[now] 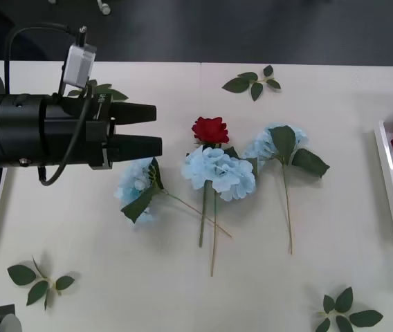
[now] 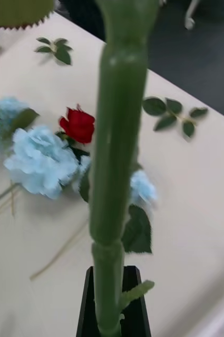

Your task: Put the red flowers into the right box and the blue flowers into the left box

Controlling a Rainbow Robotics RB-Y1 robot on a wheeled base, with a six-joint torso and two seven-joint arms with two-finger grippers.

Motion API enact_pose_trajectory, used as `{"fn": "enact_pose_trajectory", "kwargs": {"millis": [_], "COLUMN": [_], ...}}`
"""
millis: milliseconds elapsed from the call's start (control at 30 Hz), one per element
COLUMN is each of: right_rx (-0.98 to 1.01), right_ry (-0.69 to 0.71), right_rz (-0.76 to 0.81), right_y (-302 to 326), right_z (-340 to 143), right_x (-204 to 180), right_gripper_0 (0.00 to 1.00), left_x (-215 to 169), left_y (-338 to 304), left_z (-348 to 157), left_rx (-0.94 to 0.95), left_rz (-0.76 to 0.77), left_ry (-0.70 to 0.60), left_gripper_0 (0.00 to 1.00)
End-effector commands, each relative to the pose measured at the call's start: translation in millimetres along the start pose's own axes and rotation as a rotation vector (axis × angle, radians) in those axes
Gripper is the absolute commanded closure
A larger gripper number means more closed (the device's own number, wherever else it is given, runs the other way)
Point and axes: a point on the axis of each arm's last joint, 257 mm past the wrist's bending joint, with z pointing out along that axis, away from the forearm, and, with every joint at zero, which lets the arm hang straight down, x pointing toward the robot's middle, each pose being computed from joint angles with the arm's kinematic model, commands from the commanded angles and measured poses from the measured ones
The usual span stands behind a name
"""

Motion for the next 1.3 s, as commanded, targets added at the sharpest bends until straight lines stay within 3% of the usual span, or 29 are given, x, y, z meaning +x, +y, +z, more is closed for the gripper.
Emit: {"fn": "enact_pose_trajectory", "kwargs": {"millis": [33,567,933,1300], "right_rx": [0.084,0.46,0.607,0.764], "right_ry": [0.066,0.421,0.595,0.709], "right_rz": [0.084,0.344,0.437,0.539], "right_y": [-30,-105,-116,-119], "right_z": [-14,-65,-66,-72], "right_x": [27,160,212,256], "right_gripper_0": [1.0,1.0,1.0,1.0], "left_x": [-11,17,50,82], "left_y": [14,67,81,91], "left_z": [-18,-8,9,-1], "left_rx": [-0.068,-0.435,-0.619,-0.85], "left_rz": [-0.139,-0.493,-0.508,-0.785], "left_ry": [-0.054,0.024,0.127,0.183], "left_gripper_0": [0.0,0.0,0.0,0.0]}}
